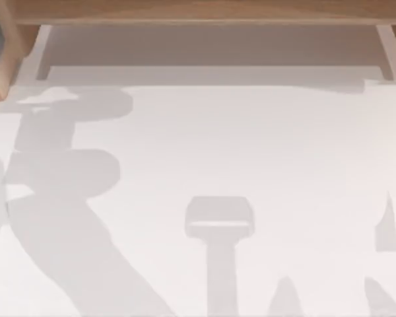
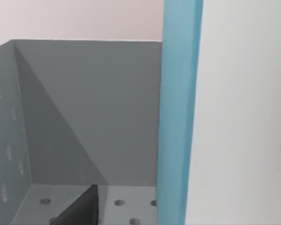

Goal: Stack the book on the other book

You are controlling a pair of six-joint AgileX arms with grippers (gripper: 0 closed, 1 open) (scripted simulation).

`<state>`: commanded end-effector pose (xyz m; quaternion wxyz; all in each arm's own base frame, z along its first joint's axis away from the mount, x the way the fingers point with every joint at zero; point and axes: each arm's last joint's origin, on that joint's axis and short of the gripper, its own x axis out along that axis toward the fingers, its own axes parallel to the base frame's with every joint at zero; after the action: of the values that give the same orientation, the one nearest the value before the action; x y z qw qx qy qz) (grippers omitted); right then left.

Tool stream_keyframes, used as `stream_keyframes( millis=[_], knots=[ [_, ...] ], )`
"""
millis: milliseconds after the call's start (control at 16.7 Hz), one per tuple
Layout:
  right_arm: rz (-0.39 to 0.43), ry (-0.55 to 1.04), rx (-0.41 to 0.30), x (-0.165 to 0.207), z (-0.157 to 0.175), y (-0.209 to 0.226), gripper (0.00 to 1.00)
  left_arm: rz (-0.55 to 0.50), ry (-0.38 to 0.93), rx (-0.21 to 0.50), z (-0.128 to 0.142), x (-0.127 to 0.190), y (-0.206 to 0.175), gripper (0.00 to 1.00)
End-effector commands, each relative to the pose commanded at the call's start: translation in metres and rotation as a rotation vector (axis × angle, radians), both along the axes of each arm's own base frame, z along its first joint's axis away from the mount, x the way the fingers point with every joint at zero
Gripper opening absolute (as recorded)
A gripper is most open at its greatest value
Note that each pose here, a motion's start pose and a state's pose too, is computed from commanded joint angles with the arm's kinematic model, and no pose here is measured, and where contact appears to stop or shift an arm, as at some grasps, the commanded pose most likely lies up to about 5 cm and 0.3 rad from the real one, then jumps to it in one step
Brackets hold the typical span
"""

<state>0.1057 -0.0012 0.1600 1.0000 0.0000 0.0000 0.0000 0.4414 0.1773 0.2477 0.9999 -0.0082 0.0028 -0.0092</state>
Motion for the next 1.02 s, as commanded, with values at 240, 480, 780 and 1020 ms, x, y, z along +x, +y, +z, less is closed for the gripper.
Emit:
stream_keyframes(
  millis=[240,480,780,1020],
  knots=[
    [0.0,0.0,0.0,0.0,0.0,0.0,1.0,0.001,-0.001,0.001,0.0,0.017,0.001,1.0],
    [0.0,0.0,0.0,0.0,0.0,0.0,1.0,0.001,-0.001,0.001,0.0,0.027,0.001,1.0],
    [0.0,0.0,0.0,0.0,0.0,0.0,1.0,0.001,-0.001,0.001,0.0,0.027,0.001,0.85],
    [0.0,0.0,0.0,0.0,0.0,0.0,1.0,0.001,-0.001,0.001,0.0,0.027,0.001,0.55]
  ],
)
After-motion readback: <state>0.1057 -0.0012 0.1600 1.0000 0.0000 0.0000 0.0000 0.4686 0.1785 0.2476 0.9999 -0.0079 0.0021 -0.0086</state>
